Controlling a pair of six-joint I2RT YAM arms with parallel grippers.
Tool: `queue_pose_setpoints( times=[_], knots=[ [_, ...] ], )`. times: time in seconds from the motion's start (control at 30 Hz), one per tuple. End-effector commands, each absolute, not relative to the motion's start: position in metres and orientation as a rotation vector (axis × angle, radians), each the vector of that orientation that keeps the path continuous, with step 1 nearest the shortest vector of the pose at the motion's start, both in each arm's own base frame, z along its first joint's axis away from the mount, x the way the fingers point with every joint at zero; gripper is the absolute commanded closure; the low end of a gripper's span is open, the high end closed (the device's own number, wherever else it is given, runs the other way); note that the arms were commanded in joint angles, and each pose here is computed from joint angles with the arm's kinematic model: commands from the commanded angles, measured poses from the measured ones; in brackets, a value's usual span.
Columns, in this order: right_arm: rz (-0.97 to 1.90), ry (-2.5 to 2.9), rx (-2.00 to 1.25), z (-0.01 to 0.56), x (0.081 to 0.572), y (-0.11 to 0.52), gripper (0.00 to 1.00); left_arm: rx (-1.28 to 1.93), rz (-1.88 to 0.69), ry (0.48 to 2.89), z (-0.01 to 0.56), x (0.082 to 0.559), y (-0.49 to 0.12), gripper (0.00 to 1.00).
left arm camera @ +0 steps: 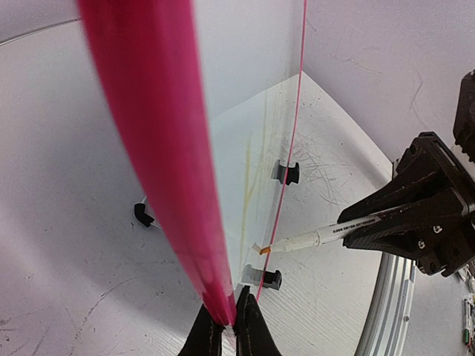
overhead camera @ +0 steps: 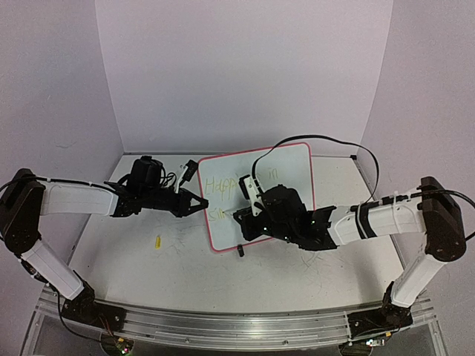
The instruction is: Write a sentence on the whiteboard
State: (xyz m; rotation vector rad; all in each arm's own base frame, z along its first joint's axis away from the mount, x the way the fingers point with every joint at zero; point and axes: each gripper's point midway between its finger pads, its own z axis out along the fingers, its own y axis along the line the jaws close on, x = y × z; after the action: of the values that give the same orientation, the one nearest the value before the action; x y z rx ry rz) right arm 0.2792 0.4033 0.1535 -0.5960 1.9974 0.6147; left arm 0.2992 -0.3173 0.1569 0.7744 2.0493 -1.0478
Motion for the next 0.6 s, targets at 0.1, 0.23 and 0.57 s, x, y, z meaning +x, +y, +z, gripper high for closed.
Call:
queue_pose_setpoints(
  times=[0.1,0.23,0.57],
  knots=[
    [0.536,1.944,-0.469,0.1772,0.3086,0.3873,1.0,0.803,-0.936,2.019,0.1625,0.3116,-0.3151,1.0],
    [0.54,1.935,-0.47,0.1812,0.31,0.3897,1.0,0.803,-0.936,2.021,0.1619,0.3116,-0.3149,1.0],
    [0.535,1.931,-0.462,0.1831,0.3113,0.3883,1.0,0.804,-0.937,2.022,0.1616,0.3118,-0.3152,1.0]
  ],
)
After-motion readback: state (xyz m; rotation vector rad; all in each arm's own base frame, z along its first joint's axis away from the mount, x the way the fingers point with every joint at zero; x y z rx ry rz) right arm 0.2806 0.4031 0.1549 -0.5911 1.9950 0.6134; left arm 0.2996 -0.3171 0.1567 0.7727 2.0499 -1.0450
